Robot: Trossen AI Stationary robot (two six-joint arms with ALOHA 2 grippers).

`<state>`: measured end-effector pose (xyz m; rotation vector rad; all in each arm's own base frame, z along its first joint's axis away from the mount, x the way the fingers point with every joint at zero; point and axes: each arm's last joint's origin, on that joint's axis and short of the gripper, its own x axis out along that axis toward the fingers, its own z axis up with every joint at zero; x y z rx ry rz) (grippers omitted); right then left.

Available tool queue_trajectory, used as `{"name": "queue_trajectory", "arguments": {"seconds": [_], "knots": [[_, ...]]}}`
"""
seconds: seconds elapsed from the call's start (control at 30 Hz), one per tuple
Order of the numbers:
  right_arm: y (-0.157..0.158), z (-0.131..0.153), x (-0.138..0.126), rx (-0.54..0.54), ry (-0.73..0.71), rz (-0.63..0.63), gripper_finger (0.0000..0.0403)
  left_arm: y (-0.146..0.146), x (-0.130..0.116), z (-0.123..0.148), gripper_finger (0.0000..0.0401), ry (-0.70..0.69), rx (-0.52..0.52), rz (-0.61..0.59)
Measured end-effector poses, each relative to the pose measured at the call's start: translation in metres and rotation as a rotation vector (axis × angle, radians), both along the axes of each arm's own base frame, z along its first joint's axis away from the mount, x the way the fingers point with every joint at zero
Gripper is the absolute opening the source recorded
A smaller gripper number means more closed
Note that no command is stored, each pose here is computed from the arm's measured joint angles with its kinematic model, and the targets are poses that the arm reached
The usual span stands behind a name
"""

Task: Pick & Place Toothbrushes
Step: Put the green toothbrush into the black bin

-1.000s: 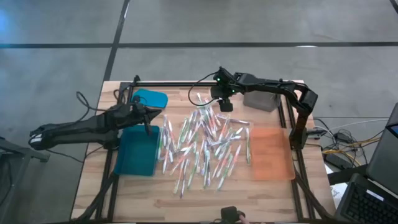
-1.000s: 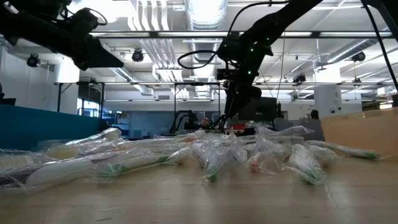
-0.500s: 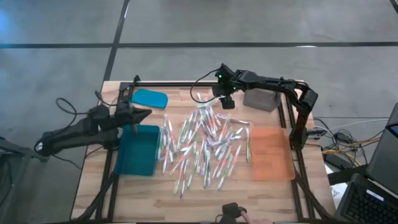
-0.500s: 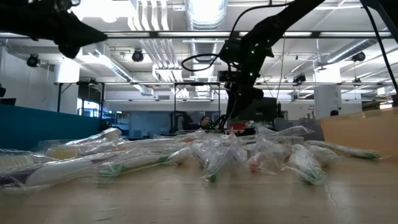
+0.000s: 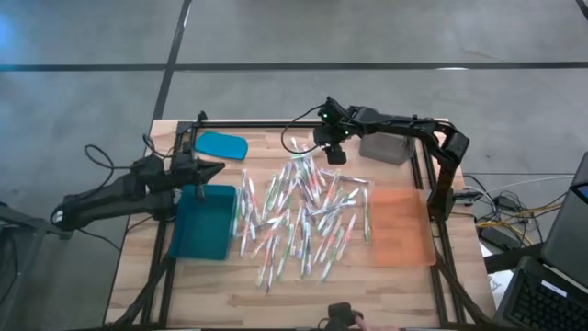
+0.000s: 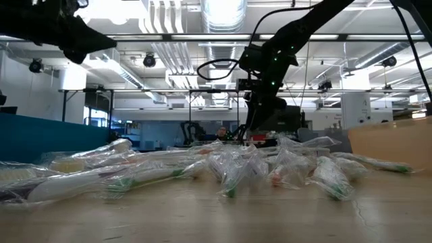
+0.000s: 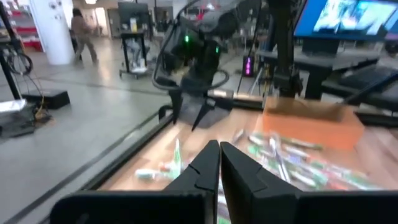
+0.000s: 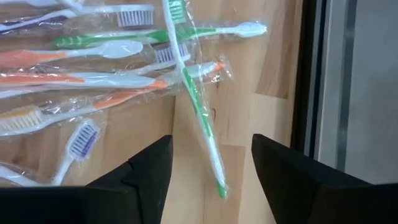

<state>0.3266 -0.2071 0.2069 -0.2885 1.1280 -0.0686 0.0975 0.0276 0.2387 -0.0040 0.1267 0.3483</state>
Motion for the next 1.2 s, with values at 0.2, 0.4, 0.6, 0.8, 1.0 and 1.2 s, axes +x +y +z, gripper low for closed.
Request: {"name": "queue_trajectory", "arguments": {"seconds": [0.2,0.4,0.6,0.8,1.0,1.2], "knots": [[0.000,-0.005,0.001,0.022,-0.039,-0.031,0.0205,0.004,0.014,-0.010,0.0021,0.114,-0.028,-0.001],[0.001,-0.011,0.000,0.032,-0.041,-0.043,0.0211,0.009,0.035,-0.010,0.0040,0.130,0.016,-0.009],[0.001,-0.011,0.000,0.038,-0.057,-0.066,0.0221,0.014,0.055,0.004,0.0094,0.165,0.035,-0.004],[-0.001,-0.010,0.002,0.025,-0.089,-0.073,0.0231,0.019,0.072,0.012,0.0152,0.219,0.071,0.000],[-0.001,-0.010,0.003,0.021,-0.103,-0.079,0.0230,0.021,0.082,0.017,0.0165,0.229,0.121,-0.010],[-0.004,-0.009,0.007,0.006,-0.172,-0.111,0.0214,0.022,0.084,0.017,0.0163,0.230,0.133,-0.013]]}}
